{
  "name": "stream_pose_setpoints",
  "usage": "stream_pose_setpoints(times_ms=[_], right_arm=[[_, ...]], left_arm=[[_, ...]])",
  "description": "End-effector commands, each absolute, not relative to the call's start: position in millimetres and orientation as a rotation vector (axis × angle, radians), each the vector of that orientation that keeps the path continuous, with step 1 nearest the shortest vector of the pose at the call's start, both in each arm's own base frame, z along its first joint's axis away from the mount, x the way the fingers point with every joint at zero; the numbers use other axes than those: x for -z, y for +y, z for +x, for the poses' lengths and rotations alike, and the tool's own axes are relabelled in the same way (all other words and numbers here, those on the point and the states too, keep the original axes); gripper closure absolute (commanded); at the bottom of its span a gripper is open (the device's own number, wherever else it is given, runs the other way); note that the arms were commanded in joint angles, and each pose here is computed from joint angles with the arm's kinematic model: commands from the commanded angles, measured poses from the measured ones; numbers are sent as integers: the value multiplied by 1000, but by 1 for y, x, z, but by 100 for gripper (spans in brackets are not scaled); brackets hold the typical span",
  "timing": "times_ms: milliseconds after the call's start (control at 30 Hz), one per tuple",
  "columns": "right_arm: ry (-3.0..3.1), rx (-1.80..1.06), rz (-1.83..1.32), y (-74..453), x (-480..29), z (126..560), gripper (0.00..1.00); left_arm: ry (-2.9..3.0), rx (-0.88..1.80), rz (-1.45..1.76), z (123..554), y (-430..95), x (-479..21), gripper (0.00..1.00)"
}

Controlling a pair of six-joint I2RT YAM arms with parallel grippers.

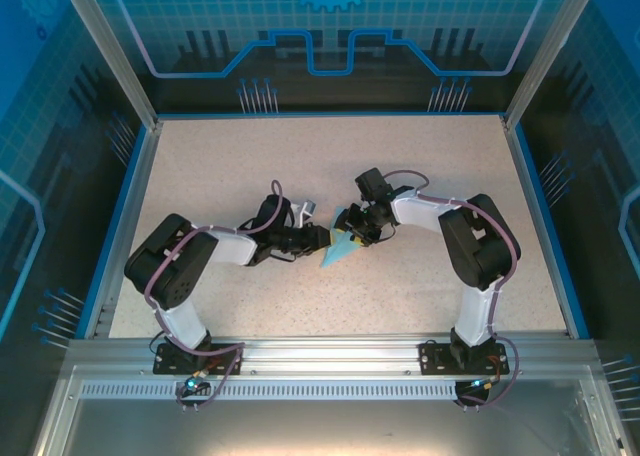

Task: Fold a paper plane with a square sheet of paper (pick it up from the middle)
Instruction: Fourth fold the wing at the center of the table.

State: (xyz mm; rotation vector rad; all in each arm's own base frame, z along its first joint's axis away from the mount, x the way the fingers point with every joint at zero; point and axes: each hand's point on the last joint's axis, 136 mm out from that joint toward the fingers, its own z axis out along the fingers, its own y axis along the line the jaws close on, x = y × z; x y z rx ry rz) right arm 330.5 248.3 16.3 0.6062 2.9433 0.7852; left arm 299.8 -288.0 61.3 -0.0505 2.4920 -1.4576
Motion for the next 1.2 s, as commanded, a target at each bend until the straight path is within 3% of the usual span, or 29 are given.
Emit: stream_pose_setpoints(times_ms=[0,900,1167], right_arm=[[3105,-357,765,198,40,289,48],[3125,-228,796,185,48,282,52],[3127,-150,786,180,53,279,56]], left_arm=[[2469,1468,46,298,-296,-68,74],[2608,1304,-22,302,-288,-30,78],[2545,1345,-73,310,-287,-51,69]])
